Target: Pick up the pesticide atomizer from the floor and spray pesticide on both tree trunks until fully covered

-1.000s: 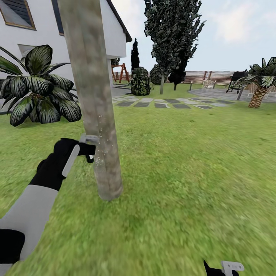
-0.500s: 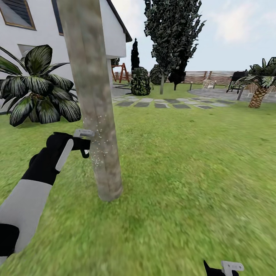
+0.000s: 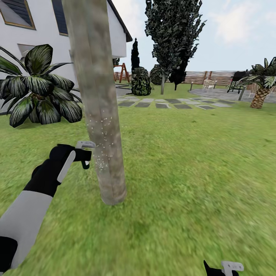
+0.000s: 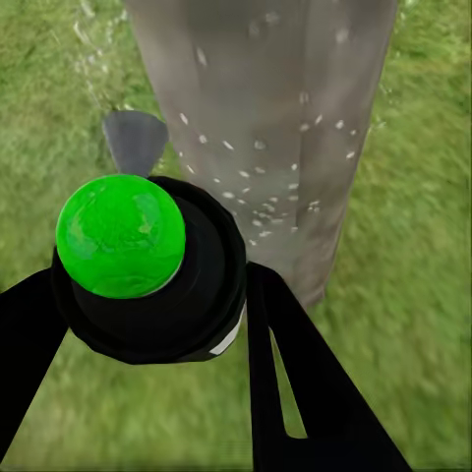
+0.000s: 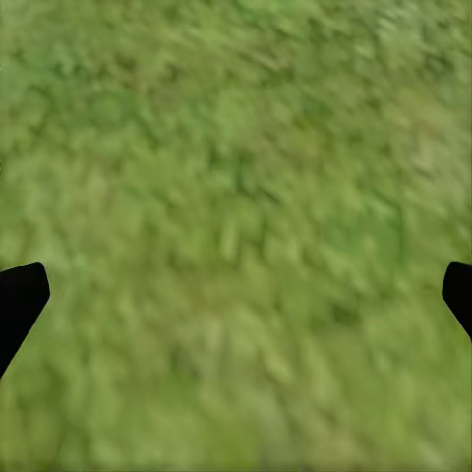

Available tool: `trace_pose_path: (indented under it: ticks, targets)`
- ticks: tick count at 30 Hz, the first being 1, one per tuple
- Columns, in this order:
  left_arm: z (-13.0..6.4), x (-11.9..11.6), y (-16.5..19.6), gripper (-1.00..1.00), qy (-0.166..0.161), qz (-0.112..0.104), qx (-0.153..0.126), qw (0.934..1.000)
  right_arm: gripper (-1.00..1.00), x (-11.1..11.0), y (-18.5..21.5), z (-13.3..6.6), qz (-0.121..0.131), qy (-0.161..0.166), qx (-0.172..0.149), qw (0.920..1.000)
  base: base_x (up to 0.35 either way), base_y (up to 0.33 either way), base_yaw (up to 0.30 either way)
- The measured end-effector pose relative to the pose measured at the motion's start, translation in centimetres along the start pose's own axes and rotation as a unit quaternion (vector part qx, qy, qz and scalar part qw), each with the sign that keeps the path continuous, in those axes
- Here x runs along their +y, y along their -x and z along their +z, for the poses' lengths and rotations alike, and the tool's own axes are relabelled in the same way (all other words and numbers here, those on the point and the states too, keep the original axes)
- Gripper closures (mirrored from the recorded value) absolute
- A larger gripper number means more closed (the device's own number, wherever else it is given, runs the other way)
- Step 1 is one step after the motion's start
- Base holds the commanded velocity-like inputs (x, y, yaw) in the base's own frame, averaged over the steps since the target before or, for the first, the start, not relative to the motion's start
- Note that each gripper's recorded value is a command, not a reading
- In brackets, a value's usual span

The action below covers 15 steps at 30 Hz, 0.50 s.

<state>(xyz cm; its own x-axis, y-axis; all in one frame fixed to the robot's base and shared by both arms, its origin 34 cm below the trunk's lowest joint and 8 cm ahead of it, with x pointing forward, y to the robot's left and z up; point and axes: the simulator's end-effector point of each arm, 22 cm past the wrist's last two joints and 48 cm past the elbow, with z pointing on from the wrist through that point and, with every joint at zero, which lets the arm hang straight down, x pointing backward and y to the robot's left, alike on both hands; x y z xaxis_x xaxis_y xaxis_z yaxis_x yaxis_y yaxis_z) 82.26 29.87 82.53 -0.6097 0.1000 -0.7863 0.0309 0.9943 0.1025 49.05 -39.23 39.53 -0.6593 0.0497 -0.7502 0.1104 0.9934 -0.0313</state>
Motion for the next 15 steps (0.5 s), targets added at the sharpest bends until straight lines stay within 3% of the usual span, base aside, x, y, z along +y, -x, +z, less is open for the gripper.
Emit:
trace_pose_path:
  ticks: [5, 9, 15]
  targets:
    - [0.1, -0.1, -0.2, 1.00, 0.000, 0.000, 0.001, 1.0000, -1.00, 0.0, 0.0, 0.0, 0.000, 0.000, 0.000, 1.0000, 0.000, -0.016, 0.000]
    - [0.9, -0.3, -3.3, 1.00, -0.001, -0.001, 0.022, 0.9998, -1.00, 0.0, 0.0, 0.0, 0.000, 0.000, 0.000, 1.0000, 0.000, -0.238, 0.000]
    - [1.2, -0.1, -4.6, 1.00, 0.002, -0.004, 0.032, 0.9995, -1.00, 0.0, 0.0, 0.0, 0.000, 0.000, 0.000, 1.0000, 0.000, -0.268, 0.000]
